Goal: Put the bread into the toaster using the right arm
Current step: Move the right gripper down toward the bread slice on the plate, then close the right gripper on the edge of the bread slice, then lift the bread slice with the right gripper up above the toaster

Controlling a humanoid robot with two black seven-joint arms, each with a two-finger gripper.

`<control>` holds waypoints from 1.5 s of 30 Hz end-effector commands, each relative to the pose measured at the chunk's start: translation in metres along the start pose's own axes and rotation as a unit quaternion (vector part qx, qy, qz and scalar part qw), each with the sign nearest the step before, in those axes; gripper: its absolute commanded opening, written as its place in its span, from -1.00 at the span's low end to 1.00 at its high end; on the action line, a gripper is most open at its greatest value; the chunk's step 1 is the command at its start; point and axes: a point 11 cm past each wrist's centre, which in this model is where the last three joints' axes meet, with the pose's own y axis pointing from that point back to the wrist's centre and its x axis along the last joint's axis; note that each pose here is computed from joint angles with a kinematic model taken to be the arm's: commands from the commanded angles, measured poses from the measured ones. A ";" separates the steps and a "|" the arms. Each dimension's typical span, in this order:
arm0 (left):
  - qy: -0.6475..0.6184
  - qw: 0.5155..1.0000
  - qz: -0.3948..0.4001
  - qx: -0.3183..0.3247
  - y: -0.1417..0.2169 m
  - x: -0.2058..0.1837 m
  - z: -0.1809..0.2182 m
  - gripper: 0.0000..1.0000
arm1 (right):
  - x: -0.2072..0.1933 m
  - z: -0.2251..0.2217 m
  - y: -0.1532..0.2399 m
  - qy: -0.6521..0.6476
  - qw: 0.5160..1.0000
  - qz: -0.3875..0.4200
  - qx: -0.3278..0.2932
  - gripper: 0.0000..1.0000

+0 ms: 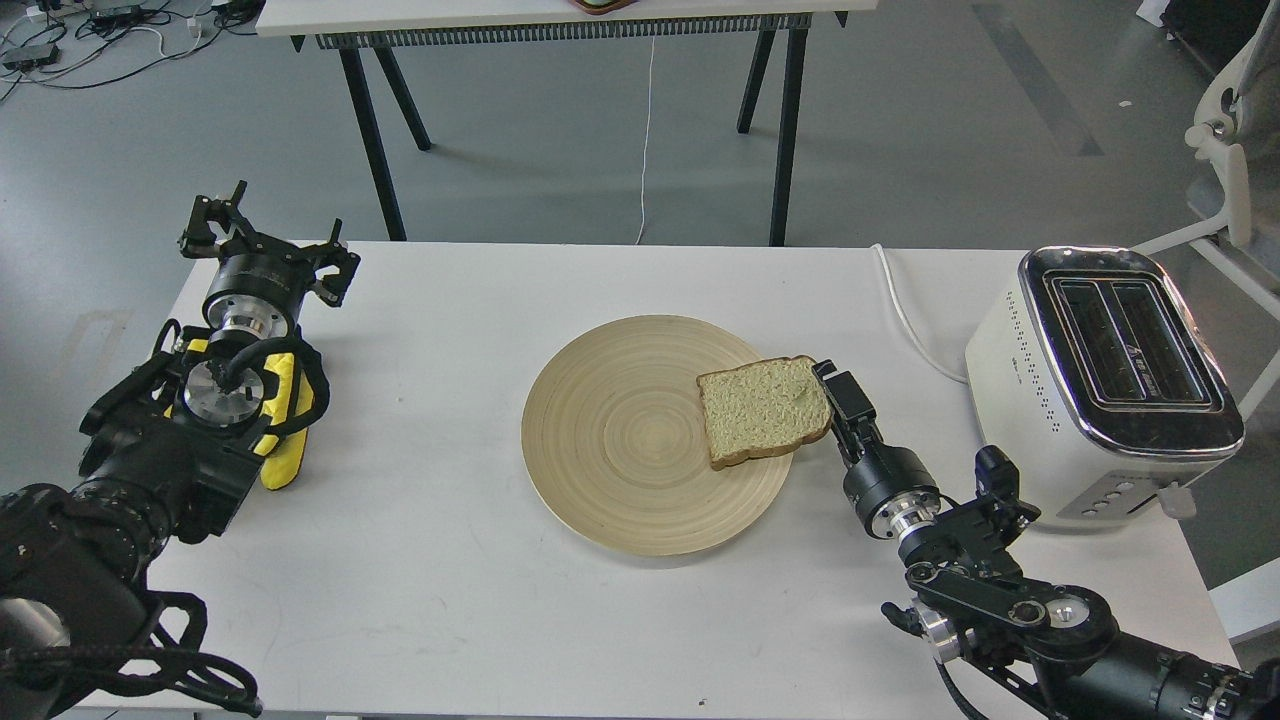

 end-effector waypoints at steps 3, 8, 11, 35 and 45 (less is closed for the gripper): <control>0.000 1.000 0.000 0.000 0.000 0.000 0.000 1.00 | -0.006 0.006 0.002 0.011 1.000 -0.011 -0.006 -0.03; 0.000 1.000 0.000 0.000 0.000 0.000 0.000 1.00 | -0.005 0.008 0.004 0.013 1.000 -0.011 -0.008 -0.32; 0.000 1.000 0.000 0.000 0.000 0.000 0.000 1.00 | -0.005 0.007 0.003 0.012 1.000 -0.011 -0.007 -0.63; 0.000 1.000 0.000 0.000 0.000 0.000 0.000 1.00 | 0.180 -0.136 0.027 -0.052 0.971 0.156 0.171 -0.98; 0.000 1.000 0.000 0.000 0.000 0.000 0.000 1.00 | 0.296 -0.163 0.100 0.104 0.956 0.223 0.157 -0.98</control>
